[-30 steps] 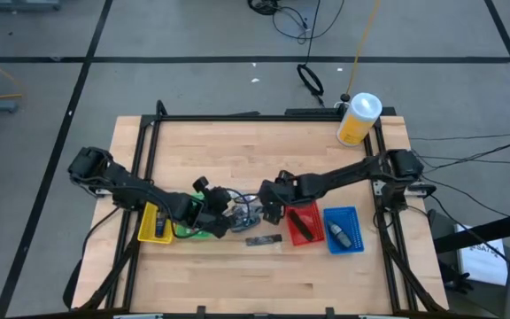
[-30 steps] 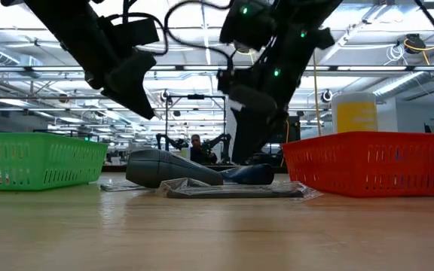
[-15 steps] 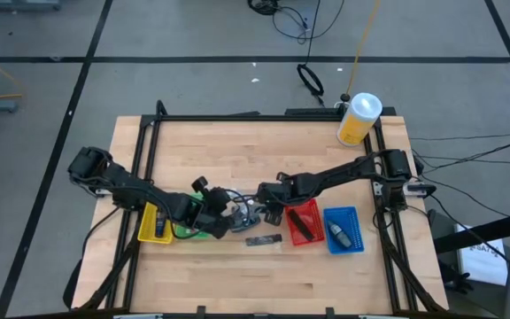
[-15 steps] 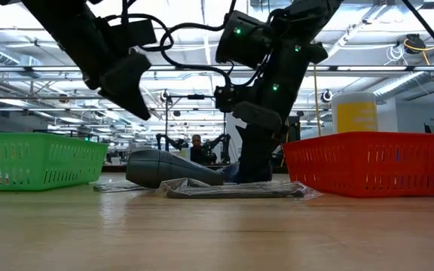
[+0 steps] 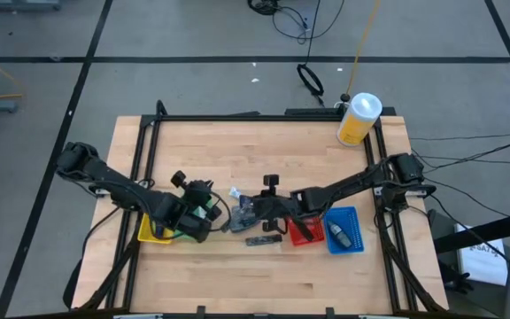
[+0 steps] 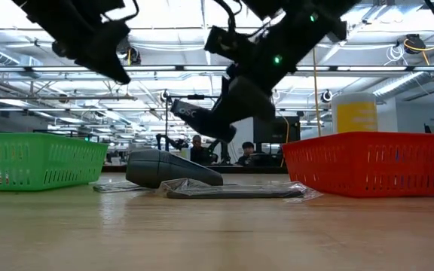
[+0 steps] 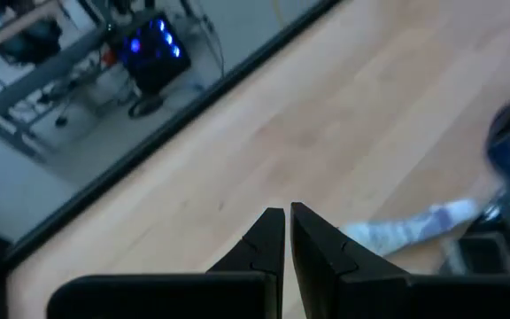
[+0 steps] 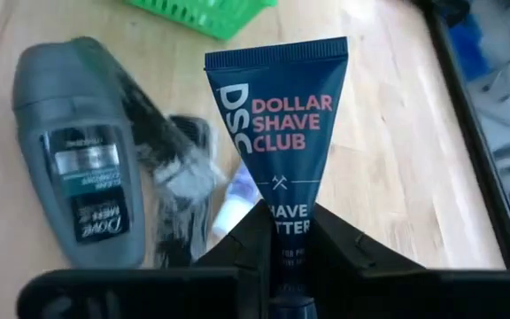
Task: Pick & Place Travel size toiletries
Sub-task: Put the blue shave cream into the yellow bin
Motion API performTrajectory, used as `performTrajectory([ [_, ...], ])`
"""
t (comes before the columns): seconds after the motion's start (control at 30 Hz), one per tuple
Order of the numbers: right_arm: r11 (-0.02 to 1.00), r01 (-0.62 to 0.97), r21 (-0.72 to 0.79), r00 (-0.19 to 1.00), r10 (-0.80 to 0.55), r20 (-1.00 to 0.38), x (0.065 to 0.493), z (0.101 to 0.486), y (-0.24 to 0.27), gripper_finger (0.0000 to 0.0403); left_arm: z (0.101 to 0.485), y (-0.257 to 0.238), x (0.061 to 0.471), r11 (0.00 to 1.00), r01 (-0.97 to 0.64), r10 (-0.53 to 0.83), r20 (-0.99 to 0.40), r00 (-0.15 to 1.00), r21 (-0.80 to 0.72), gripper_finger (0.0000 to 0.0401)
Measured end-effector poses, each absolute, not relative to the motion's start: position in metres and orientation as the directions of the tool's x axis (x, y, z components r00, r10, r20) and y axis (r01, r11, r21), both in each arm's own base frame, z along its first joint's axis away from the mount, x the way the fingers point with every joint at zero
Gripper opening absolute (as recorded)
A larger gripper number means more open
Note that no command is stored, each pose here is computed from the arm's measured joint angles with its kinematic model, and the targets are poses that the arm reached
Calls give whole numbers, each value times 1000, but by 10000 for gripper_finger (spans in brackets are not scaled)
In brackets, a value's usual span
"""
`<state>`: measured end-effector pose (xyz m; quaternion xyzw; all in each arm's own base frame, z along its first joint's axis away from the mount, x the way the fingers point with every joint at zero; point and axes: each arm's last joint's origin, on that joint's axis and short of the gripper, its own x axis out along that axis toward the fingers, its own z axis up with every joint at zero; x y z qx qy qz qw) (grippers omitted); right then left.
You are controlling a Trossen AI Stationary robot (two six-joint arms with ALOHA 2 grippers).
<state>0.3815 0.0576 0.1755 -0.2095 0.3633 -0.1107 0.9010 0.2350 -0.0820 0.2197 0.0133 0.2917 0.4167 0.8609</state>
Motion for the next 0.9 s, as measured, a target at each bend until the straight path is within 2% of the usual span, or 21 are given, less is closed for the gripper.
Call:
performTrajectory([
  [0.13, 882, 78, -465, 757, -356, -548, 376, 161, 52, 40, 223, -85, 243, 696, -676, 689, -490, 534, 242, 35],
  [0.27, 883, 105, -456, 773, -362, -522, 373, 159, 47, 38, 230, -78, 253, 755, -645, 591, -550, 590, 120, 76],
  [0.47, 859, 150, -489, 773, -411, -484, 374, 160, 44, 43, 220, -53, 277, 863, -478, 304, -589, 749, -163, 193],
  [0.57, 829, 168, -533, 766, -450, -459, 374, 161, 46, 44, 216, -40, 282, 840, -435, 211, -542, 813, -325, 254],
  [0.67, 814, 187, -550, 764, -472, -439, 373, 163, 50, 44, 208, -36, 282, 824, -398, 176, -486, 856, -404, 294],
  [0.77, 809, 186, -557, 765, -475, -435, 373, 163, 53, 44, 204, -35, 280, 790, -400, 189, -436, 880, -464, 302],
  [0.9, 806, 184, -563, 789, -462, -404, 374, 166, 59, 45, 198, -34, 280, 771, -417, 224, -409, 885, -482, 270],
])
